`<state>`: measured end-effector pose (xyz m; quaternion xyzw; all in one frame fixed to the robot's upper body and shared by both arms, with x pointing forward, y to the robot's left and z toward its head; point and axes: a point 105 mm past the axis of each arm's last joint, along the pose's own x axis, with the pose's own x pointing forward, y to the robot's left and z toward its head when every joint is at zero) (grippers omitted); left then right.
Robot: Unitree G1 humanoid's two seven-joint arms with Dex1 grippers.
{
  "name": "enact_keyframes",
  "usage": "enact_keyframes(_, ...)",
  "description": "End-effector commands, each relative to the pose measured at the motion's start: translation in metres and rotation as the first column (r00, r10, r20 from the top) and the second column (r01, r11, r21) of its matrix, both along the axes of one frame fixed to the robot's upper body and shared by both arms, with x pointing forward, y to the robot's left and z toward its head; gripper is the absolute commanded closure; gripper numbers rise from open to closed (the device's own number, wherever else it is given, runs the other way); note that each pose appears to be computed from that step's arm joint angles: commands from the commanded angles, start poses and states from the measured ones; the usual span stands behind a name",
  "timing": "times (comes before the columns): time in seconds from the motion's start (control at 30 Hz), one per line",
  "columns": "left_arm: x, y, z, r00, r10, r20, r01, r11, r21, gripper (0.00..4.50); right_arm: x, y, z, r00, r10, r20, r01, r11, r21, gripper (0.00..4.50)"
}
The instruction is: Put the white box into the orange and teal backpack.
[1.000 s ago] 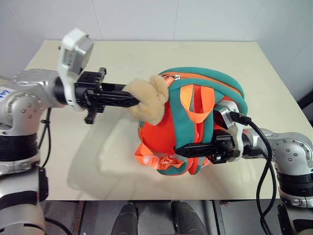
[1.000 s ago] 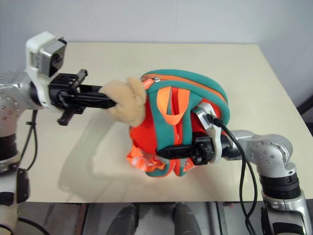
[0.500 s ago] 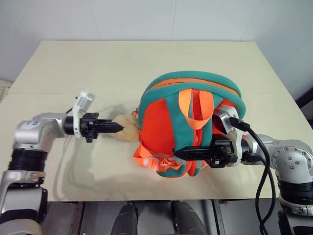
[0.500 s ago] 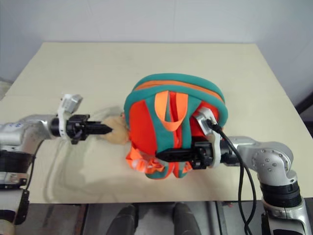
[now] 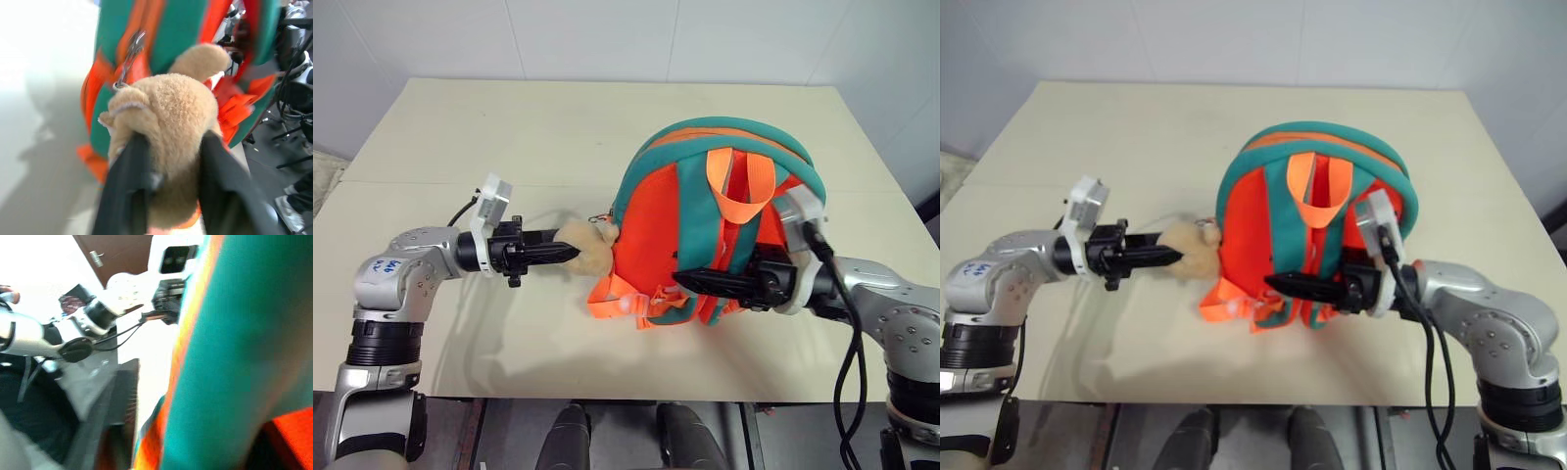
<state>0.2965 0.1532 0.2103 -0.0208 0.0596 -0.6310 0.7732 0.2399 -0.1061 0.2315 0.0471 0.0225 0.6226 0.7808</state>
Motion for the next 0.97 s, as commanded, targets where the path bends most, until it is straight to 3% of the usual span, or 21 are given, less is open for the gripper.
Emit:
enact_keyframes(0.03,-0.014,0.008,0.007,1.0,-0.005,0.014,0.005,1.0,0.02,1.91,-0.003,-0.025,0.012,0.987,-0.112,0.114,0.12,0.991,-0.063,1.16)
enact_keyframes(0.13,-0.016,0.012,0.006,1.0,-0.004,-0.002,0.004,1.0,0.027,0.95,-0.008,-0.043,0.006,0.983,-0.152,0.098,0.164,0.979,-0.122,0.11)
enact_keyframes(0.23,-0.017,0.015,0.004,1.0,-0.008,-0.003,0.008,0.999,0.036,0.03,-0.011,-0.058,0.001,0.975,-0.188,0.117,0.207,0.962,-0.18,0.0)
enact_keyframes(0.47,-0.018,0.027,0.004,0.999,-0.027,0.04,0.023,0.997,0.078,0.03,-0.014,-0.116,0.001,0.904,-0.373,0.209,0.416,0.88,-0.228,0.0)
enact_keyframes(0.63,-0.02,0.035,0.006,0.996,-0.019,0.086,0.011,0.996,0.088,0.03,-0.012,-0.143,-0.005,0.879,-0.374,0.295,0.457,0.837,-0.301,0.0)
enact_keyframes(0.97,-0.035,0.038,0.005,0.993,-0.012,0.114,0.003,0.997,0.081,0.03,0.019,-0.155,0.003,0.896,-0.265,0.356,0.397,0.838,-0.376,0.0)
